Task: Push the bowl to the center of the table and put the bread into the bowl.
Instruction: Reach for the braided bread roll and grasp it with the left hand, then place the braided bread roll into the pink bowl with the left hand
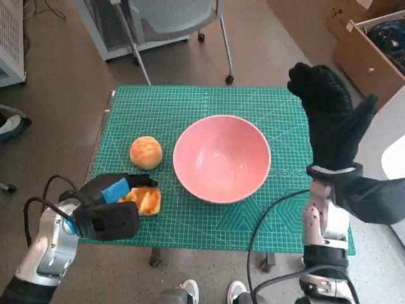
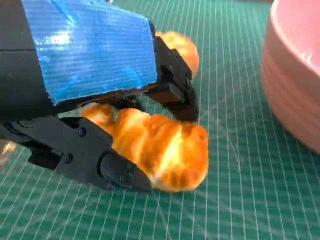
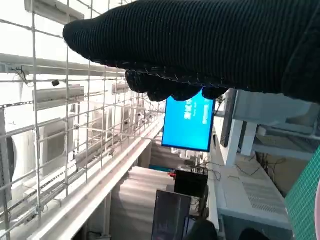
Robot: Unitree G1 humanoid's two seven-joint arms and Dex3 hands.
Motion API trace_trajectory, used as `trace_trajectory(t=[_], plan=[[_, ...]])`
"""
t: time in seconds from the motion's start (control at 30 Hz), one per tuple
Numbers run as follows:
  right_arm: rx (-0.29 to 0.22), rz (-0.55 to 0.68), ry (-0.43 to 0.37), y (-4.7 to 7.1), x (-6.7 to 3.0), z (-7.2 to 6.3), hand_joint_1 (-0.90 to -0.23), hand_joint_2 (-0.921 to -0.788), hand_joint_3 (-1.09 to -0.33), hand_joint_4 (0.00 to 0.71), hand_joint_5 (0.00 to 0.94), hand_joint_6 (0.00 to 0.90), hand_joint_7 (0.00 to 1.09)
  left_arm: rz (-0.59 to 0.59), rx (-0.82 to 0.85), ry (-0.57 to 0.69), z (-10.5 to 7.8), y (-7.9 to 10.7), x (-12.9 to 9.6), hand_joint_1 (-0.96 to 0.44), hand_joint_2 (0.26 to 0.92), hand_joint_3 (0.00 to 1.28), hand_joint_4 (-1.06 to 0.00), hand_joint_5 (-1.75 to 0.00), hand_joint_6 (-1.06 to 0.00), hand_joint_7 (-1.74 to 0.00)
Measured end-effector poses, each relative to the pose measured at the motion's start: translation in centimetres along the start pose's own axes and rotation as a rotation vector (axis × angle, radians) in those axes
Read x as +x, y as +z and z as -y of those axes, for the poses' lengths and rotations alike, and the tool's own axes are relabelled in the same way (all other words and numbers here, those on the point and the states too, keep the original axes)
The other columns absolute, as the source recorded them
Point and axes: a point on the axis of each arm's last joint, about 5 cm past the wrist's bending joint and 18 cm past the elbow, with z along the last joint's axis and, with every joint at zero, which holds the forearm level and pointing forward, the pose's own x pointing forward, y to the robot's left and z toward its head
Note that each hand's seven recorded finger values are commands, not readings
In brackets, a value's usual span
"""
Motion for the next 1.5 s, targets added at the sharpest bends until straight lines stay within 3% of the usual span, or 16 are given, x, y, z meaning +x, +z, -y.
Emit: trace_trajectory(t=[0.27, 0.6, 0.97, 1.1, 1.33, 1.5], plan=[[-0.026, 0.01, 0.001, 1.1, 0.39, 0.4, -0.485, -0.921, -0.608, 0.319, 0.005, 0.148, 0.5, 0.06, -0.021, 0.023, -0.8, 0.4, -0.5, 0.0, 0.92, 0.07, -0.71, -1.2, -0.61, -1.13], [-0.061, 0.002, 0.001, 2.2, 0.71, 1.2, -0.492, -0.921, -0.598, 0.323, 0.005, 0.152, 0.52, 0.161, -0.066, 0.116, -3.4, 1.9, -1.7, 0.0, 0.92, 0.06, -0.71, -1.17, -0.63, -1.13], [-0.084, -0.013, -0.012, 2.8, 0.76, 2.0, -0.508, -0.921, -0.582, 0.323, 0.004, 0.139, 0.54, 0.361, -0.05, 0.363, -7.5, 5.9, -1.8, 0.0, 0.912, 0.03, -0.75, -1.1, -0.69, -1.1], [-0.089, -0.016, -0.018, 2.9, 0.74, 2.2, -0.498, -0.921, -0.579, 0.326, 0.005, 0.139, 0.54, 0.438, -0.042, 0.42, -8.2, 7.7, -1.2, 0.0, 0.911, 0.03, -0.74, -1.16, -0.71, -1.04], [-0.087, -0.017, -0.021, 2.9, 0.69, 2.2, -0.503, -0.921, -0.57, 0.319, 0.001, 0.142, 0.54, 0.588, -0.013, 0.431, -8.4, 11.5, 0.3, 0.0, 0.908, 0.03, -0.73, -1.14, -0.72, -1.05], [-0.083, -0.019, -0.027, 2.8, 0.47, 2.3, -0.506, -0.921, -0.567, 0.318, 0.0, 0.142, 0.54, 0.637, 0.015, 0.381, -8.2, 12.9, 2.0, 0.0, 0.919, 0.04, -0.71, -1.16, -0.67, -1.1]])
